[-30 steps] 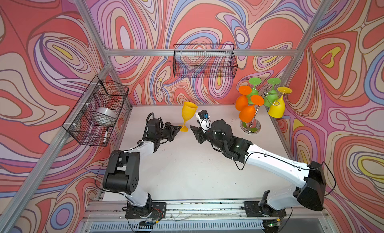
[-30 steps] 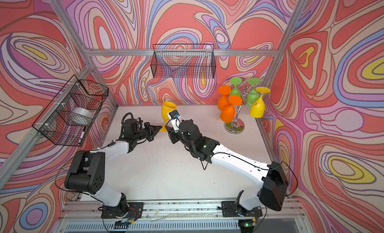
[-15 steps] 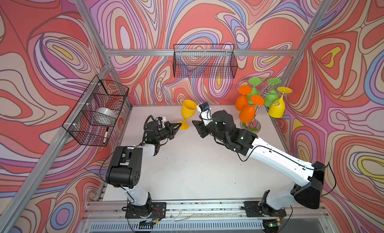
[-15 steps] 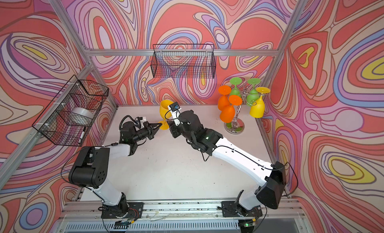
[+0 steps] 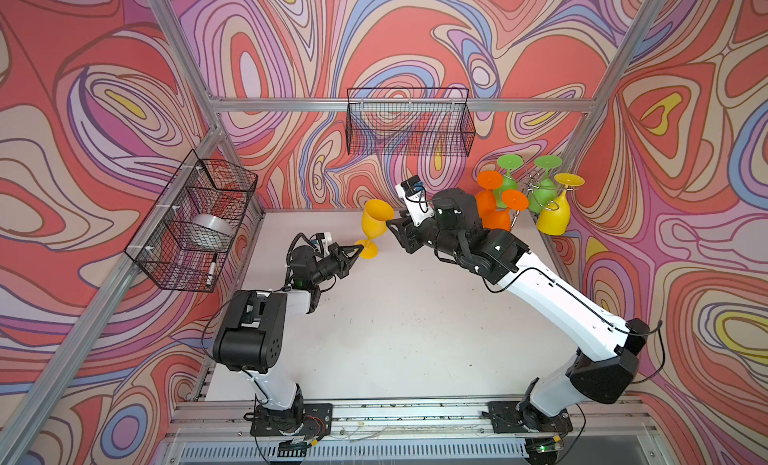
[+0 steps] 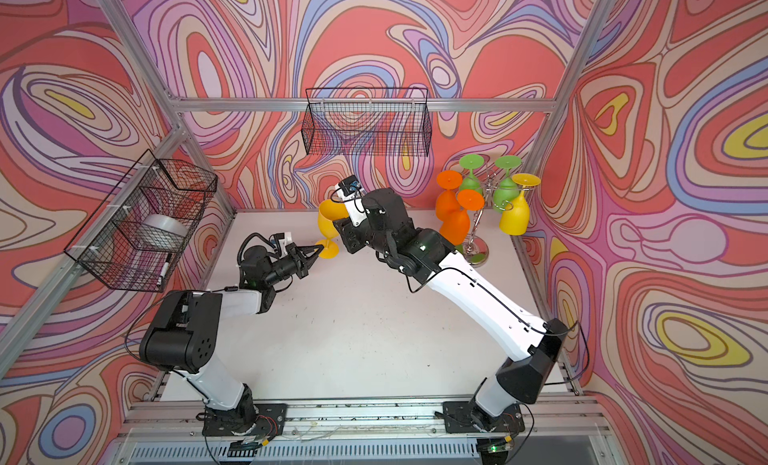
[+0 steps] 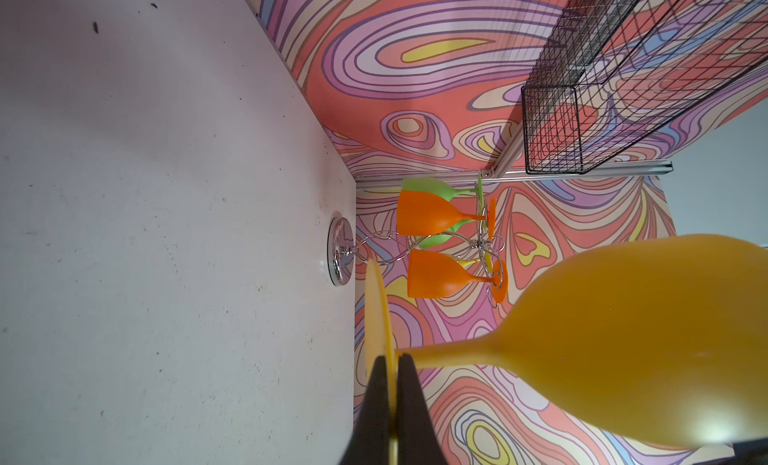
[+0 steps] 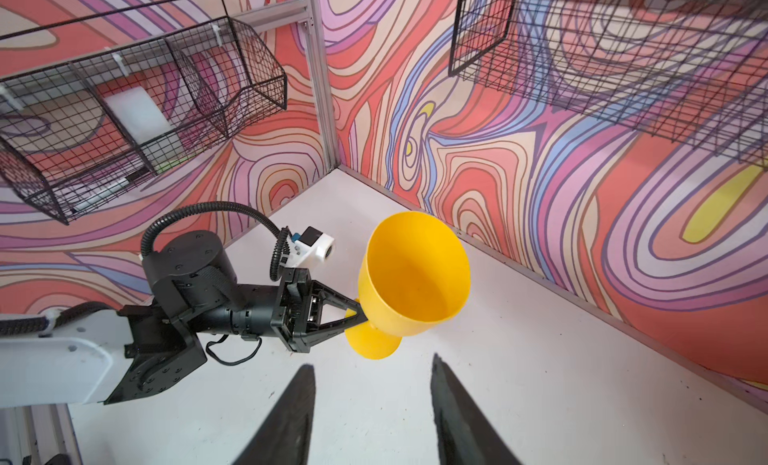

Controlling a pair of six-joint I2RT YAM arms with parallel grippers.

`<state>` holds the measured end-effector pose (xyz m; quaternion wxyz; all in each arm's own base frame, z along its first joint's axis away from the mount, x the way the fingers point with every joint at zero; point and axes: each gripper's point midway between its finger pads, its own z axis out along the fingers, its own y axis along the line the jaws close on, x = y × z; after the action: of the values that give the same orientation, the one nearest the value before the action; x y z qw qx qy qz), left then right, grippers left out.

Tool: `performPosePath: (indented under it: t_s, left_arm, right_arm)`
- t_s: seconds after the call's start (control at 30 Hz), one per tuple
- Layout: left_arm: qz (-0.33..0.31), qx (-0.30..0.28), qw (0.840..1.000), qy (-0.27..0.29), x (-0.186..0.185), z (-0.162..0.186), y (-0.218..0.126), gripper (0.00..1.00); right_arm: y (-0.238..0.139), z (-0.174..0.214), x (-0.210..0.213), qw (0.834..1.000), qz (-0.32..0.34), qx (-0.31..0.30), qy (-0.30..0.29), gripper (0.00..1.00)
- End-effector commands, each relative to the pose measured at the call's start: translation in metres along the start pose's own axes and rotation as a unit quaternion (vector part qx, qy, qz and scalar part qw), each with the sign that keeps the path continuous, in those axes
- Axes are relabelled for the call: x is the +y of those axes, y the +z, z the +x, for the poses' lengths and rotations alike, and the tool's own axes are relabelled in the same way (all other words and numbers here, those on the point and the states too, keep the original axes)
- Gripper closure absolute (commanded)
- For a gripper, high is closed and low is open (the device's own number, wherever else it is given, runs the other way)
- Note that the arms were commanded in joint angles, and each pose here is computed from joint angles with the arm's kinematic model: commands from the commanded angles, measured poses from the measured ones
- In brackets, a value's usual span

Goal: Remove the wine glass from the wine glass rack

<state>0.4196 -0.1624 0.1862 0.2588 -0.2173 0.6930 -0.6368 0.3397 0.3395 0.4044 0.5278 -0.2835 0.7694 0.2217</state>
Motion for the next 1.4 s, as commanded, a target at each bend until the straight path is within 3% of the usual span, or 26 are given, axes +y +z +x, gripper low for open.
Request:
performPosePath:
  t_s: [0.0, 0.33, 0.5, 0.73, 1.37]
  left_arm:
    - [0.027, 0.004, 0.999, 0.021, -0.012, 0.001, -0.001, 1.0]
    - [-0.002, 0.027, 0.997, 0.076, -0.021, 0.023, 0.004, 1.0]
    - [-0.004, 0.033, 0.995, 0.09, -0.026, 0.029, 0.005, 1.0]
    - [0.001, 0.038, 0.995, 0.093, -0.03, 0.032, 0.006, 1.0]
    - [0.002, 0.038, 0.995, 0.092, -0.029, 0.032, 0.006, 1.0]
  right_arm:
    - [0.005, 0.007, 0.009, 0.999, -0.034, 0.028, -0.01, 0.53]
    - [0.024, 0.016, 0.022, 0.994, -0.069, 0.077, -0.021, 0.57]
    - [0.03, 0.017, 0.017, 0.995, -0.056, 0.081, -0.026, 0.59]
    - [0.042, 0.025, 0.011, 0.995, -0.036, 0.093, -0.028, 0.63]
    - [0.034, 0.032, -0.003, 0.996, -0.01, 0.085, -0.013, 0.68]
